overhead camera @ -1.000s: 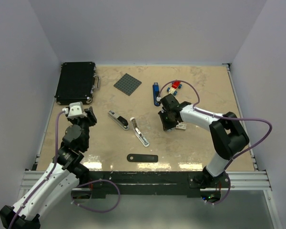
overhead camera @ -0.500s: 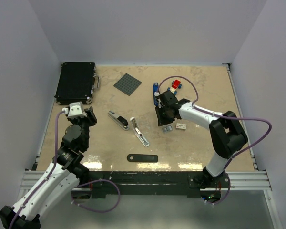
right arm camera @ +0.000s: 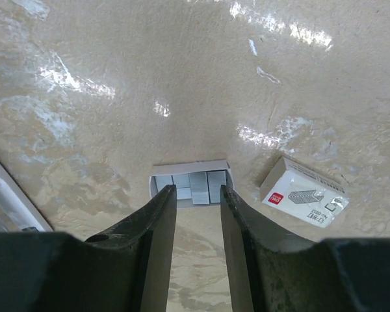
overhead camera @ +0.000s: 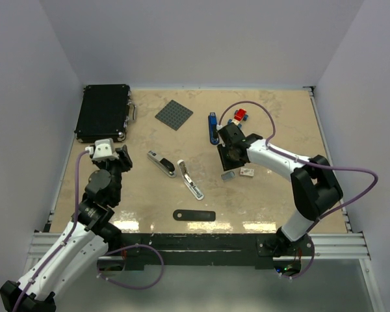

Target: Load the staples into the stapler

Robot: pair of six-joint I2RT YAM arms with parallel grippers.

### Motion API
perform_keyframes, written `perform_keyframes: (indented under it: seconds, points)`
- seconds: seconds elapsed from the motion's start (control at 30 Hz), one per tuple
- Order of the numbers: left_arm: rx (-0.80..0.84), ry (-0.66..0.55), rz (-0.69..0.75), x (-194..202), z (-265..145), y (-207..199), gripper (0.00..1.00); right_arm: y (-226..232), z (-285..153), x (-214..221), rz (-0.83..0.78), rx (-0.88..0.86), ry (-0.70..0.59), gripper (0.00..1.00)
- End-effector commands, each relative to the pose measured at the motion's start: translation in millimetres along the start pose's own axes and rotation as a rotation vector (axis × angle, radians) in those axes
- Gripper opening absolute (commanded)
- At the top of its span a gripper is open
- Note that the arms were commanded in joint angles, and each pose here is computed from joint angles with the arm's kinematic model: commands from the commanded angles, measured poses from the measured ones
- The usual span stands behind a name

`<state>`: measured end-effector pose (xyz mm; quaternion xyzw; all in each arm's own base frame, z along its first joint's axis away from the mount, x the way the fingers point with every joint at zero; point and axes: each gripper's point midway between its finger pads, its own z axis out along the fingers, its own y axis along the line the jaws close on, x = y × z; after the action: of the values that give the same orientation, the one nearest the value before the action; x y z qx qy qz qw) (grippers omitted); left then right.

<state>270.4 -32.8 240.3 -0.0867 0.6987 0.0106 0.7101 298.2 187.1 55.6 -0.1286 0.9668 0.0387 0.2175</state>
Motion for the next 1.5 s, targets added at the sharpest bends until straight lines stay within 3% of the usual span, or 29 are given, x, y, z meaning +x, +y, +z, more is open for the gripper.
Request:
perform_keyframes:
  seconds: [0.0,0.97,1.47]
  points:
    - [0.010,-0.046,-0.057,-22.6,1.4,-3.8,0.54,-3.2,-1.3,2.3,-0.030,0.046,0.009,0.38]
    - [0.011,-0.041,-0.054,-20.9,1.9,-3.8,0.54,4.3,16.9,14.5,-0.083,0.088,0.059,0.33]
    - [0.014,-0.039,-0.049,-20.1,2.3,-4.4,0.54,29.7,16.4,17.4,-0.107,-0.066,0.076,0.24]
